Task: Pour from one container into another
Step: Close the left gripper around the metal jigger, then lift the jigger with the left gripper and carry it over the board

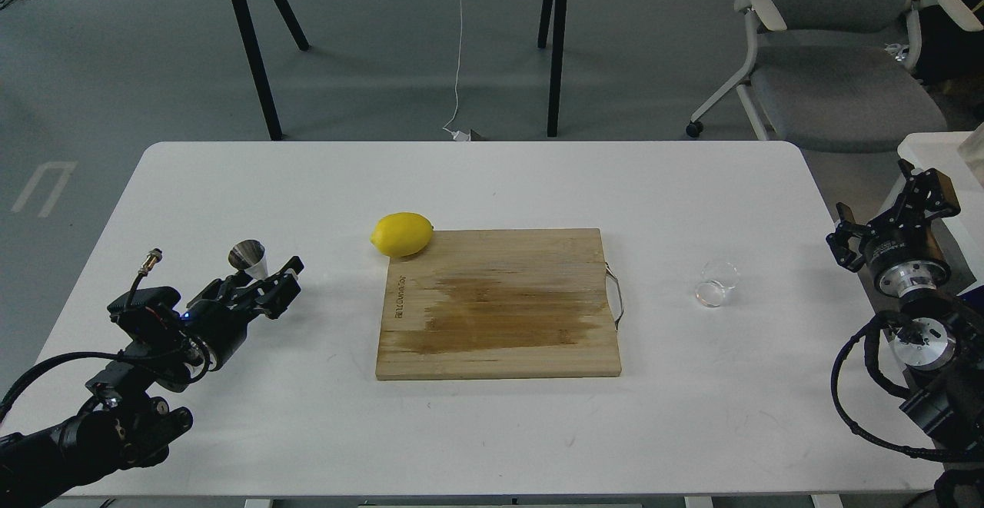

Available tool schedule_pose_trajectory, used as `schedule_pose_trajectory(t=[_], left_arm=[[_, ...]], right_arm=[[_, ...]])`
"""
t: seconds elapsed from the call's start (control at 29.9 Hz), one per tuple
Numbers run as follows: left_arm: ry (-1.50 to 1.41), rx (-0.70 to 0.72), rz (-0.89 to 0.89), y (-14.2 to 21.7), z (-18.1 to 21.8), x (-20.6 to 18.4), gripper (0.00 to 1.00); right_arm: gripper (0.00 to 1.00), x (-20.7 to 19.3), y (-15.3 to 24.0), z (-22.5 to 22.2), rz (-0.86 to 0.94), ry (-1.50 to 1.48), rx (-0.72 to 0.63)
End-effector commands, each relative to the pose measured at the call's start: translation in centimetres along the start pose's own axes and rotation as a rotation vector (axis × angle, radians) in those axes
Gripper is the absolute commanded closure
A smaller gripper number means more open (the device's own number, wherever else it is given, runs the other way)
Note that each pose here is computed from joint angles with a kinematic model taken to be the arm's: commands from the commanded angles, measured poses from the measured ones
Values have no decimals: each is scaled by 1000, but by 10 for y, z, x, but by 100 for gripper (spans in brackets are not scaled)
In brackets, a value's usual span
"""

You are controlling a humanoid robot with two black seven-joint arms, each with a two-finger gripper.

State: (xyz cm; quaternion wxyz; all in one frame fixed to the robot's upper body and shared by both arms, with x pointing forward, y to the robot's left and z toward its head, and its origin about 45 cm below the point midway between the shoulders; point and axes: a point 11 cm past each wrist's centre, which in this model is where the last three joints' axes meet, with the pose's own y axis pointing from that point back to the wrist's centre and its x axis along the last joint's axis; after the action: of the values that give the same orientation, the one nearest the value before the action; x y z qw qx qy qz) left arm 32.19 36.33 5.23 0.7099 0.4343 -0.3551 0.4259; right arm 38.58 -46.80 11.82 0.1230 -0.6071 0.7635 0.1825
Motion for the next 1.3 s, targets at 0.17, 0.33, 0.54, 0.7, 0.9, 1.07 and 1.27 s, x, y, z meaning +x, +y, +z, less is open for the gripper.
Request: schedule_pose_trajectory(t=[0.17, 0.33, 0.54, 0.7, 0.9, 1.07, 1.27], left_arm=[[-13, 22, 1, -5, -2, -3, 28], [-21, 37, -3, -5, -5, -6, 34], [-34, 47, -1, -7, -8, -4, 47], [-41, 47, -2, -7, -9, -3, 60], [-49, 59, -5, -7, -12, -5, 83], [-55, 73, -4, -5, -16, -4, 92], [-53, 74, 5, -7, -16, 0, 94]], right_arm=[[0, 0, 0, 0, 0, -1, 0], [0, 4, 3, 4, 7, 2, -8], [0, 6, 5, 5, 11, 2, -11], [0, 6, 5, 5, 11, 2, -12], [0, 6, 5, 5, 11, 2, -11], [0, 6, 5, 5, 12, 1, -10], [0, 6, 5, 5, 12, 1, -10]])
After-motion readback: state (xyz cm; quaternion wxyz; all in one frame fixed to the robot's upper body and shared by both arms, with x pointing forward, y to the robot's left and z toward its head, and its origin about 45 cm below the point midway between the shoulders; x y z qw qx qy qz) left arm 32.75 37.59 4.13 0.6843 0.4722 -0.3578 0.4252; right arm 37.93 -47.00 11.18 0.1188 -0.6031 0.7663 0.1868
